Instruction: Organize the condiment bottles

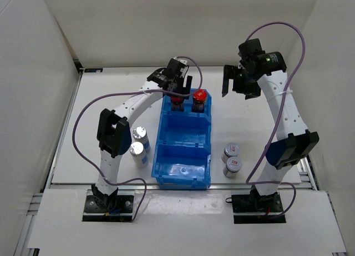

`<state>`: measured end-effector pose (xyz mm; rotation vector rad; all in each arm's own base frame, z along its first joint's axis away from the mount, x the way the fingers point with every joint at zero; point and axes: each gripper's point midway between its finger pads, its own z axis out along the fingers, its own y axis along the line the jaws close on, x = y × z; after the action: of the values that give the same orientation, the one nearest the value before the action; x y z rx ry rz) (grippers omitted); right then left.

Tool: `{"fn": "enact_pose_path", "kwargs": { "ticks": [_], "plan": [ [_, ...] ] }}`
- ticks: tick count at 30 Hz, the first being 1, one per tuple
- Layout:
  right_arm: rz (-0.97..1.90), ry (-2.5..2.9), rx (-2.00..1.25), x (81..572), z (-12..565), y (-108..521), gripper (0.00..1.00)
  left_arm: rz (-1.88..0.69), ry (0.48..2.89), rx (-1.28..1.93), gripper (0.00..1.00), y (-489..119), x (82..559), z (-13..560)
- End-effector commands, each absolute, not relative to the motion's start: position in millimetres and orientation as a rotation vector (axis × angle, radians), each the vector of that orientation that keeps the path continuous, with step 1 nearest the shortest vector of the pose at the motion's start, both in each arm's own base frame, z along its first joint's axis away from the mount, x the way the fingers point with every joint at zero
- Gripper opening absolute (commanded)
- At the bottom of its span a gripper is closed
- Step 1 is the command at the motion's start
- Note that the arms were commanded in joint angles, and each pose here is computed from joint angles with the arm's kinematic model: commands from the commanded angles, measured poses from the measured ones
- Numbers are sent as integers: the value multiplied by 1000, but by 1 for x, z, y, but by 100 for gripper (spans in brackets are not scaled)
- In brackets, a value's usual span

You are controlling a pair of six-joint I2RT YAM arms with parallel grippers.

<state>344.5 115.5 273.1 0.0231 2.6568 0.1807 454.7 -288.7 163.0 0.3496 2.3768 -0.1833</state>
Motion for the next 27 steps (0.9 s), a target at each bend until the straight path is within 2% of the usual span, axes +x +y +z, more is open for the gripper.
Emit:
{"fn": "enact_pose_path", "kwargs": {
  "ticks": [1,4,7,12,14,15,17,19,22,23,27],
  "plan": [
    [58,2840,44,288,270,91,100,-264,2229,282,100,-294,470,218],
    [22,2866,46,283,262,86,98,-198,2212,259,100,-279,467,234],
    [121,2908,16,274,254,98,100,-109,2170,270,100,-257,458,259],
    [179,2978,9,248,241,100,100,-74,2119,228,100,-219,425,308],
    [180,3071,12,229,219,99,100,-28,2164,215,100,-202,406,292],
    [235,3052,7,225,218,103,100,-40,2138,170,100,-187,393,306],
    [299,3063,41,214,208,109,100,15,2191,150,100,-168,370,280],
    [377,3076,86,200,196,115,100,-27,2164,65,100,-149,347,290],
    [441,3092,105,188,177,122,100,-85,2235,-22,100,-126,315,263],
    [440,3099,85,187,171,125,100,-103,2214,-38,100,-124,312,270],
    [225,3075,85,195,139,107,100,65,2258,-108,100,-88,290,236]
  ]
}}
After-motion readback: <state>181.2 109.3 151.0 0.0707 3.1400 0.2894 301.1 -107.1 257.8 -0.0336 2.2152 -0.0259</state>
